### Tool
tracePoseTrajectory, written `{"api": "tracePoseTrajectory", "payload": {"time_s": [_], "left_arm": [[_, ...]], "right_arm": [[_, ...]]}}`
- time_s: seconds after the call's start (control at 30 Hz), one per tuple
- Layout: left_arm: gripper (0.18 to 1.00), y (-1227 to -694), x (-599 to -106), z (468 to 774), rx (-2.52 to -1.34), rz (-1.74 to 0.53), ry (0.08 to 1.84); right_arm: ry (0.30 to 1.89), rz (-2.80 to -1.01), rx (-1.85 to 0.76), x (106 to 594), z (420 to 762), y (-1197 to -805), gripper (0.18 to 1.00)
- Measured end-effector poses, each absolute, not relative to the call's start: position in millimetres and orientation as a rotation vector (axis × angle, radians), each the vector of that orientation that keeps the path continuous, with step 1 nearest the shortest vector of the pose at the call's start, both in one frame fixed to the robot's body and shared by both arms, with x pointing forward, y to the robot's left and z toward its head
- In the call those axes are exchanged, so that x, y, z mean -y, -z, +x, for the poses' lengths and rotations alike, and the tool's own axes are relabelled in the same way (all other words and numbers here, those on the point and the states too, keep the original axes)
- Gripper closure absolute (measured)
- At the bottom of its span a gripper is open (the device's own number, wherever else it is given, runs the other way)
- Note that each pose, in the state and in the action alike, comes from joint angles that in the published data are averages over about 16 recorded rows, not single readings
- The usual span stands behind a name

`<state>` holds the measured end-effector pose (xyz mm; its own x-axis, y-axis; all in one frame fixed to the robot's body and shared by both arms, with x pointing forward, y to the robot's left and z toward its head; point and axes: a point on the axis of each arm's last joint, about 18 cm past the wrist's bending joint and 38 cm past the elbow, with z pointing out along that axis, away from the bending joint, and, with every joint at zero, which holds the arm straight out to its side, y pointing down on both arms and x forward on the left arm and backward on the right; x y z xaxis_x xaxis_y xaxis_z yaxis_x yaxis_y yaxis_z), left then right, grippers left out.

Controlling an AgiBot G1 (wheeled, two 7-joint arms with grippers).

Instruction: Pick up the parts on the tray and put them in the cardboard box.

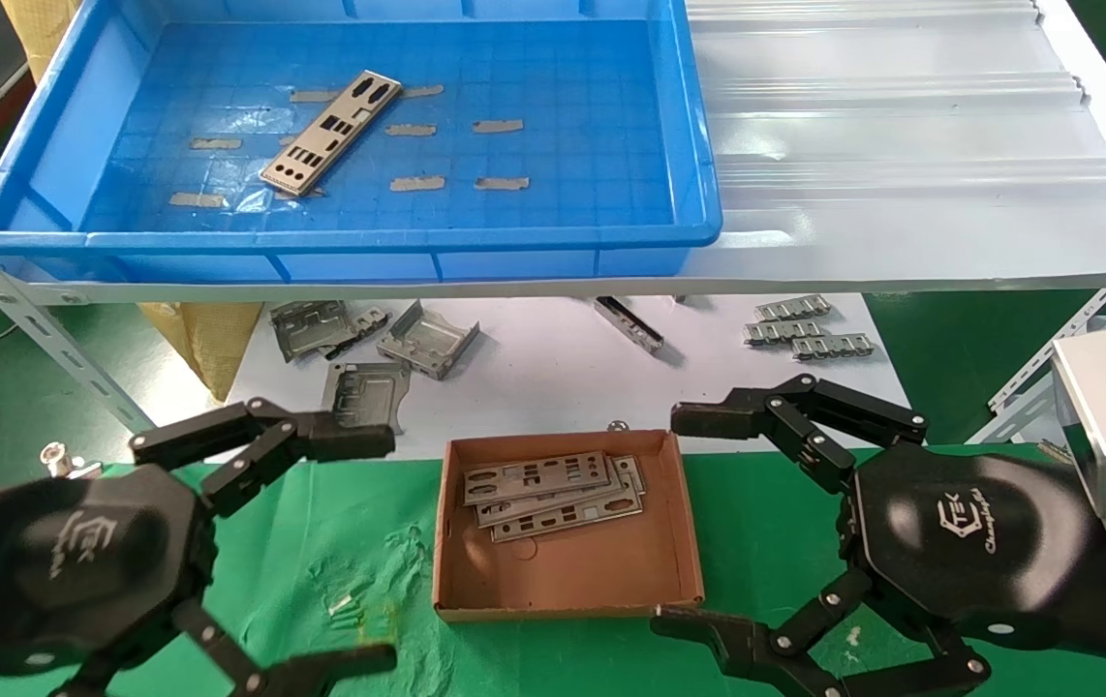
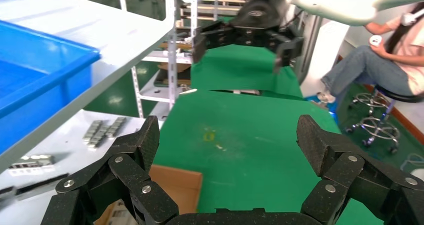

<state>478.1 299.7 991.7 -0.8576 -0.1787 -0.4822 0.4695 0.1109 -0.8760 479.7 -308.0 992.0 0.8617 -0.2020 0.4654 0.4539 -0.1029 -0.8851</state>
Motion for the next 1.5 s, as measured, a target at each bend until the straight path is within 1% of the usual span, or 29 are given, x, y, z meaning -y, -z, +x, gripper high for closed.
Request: {"api": "tracePoseTrajectory", "payload": {"time_s": [0.3,1.5], "left_arm": [[0.184,-992.8,-299.1,467.9,-1.933,0.294,1.792],[0.184,-992.1,-300.1,475.6,-1.924,0.277,1.799]], "right_arm": [[0.558,-1.582,0.203,308.0,479.7,-992.0,0.178],[0.558,-1.582,0.203,308.0,479.7,-992.0,0.178]]}}
